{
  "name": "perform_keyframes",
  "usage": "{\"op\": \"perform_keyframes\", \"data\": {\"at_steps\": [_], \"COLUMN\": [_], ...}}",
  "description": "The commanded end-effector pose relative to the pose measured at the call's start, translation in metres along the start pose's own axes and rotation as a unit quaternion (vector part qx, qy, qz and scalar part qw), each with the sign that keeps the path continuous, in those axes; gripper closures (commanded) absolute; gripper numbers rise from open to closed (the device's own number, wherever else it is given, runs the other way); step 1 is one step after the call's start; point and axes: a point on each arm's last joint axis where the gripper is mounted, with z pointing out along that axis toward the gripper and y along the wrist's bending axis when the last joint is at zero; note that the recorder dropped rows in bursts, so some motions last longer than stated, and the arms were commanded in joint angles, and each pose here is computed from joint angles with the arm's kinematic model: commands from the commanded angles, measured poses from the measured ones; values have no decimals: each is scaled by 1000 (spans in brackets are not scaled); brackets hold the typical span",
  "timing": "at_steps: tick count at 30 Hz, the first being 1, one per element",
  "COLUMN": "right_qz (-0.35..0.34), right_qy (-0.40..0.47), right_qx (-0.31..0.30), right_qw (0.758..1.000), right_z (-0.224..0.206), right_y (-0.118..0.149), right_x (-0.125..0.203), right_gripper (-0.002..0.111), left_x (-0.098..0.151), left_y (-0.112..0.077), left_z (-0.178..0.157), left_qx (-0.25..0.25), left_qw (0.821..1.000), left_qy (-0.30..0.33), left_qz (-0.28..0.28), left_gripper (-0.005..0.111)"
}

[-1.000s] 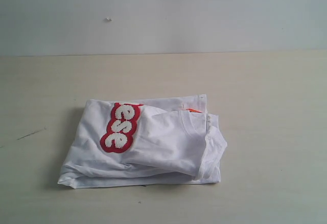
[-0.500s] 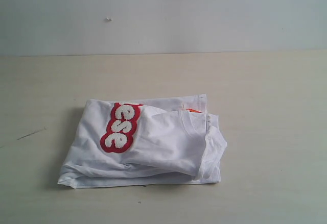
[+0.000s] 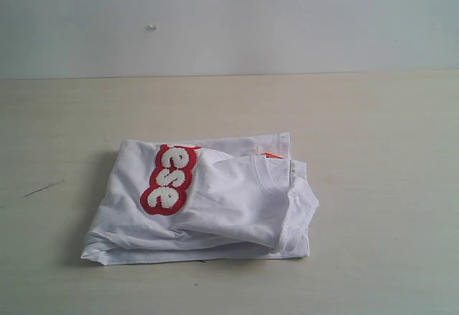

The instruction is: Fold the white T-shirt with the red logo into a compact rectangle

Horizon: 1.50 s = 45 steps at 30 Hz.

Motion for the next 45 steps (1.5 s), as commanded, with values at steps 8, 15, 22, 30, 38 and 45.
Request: {"op": "perform_keyframes", "data": {"at_steps": [8,15,22,30,38,45], "right_qz": [2,2,2,2,2,2], "right_qy": [3,3,3,3,3,3], "right_qx": [-3,-3,-3,-3,-3,-3], "right_qw": [1000,1000,1000,1000,1000,1000], "right_z": [0,0,0,0,0,0], "right_y": [1,1,1,1,1,1], "right_x": [2,2,2,2,2,2], "right_gripper": [78,78,78,78,78,78], "left_x": [16,54,80,101,104,105], "left_y": [21,29,34,38,39,39], "left_z": [-33,-22,-15,-11,-12,-12], "left_qx": [-173,-184,-194,-201,-206,-203], "left_qw": [984,982,981,979,977,977], "left_qy": [-41,-41,-8,33,53,60], "left_qz": [-2,1,-23,-13,0,25], "left_gripper": [107,107,107,107,107,107]}}
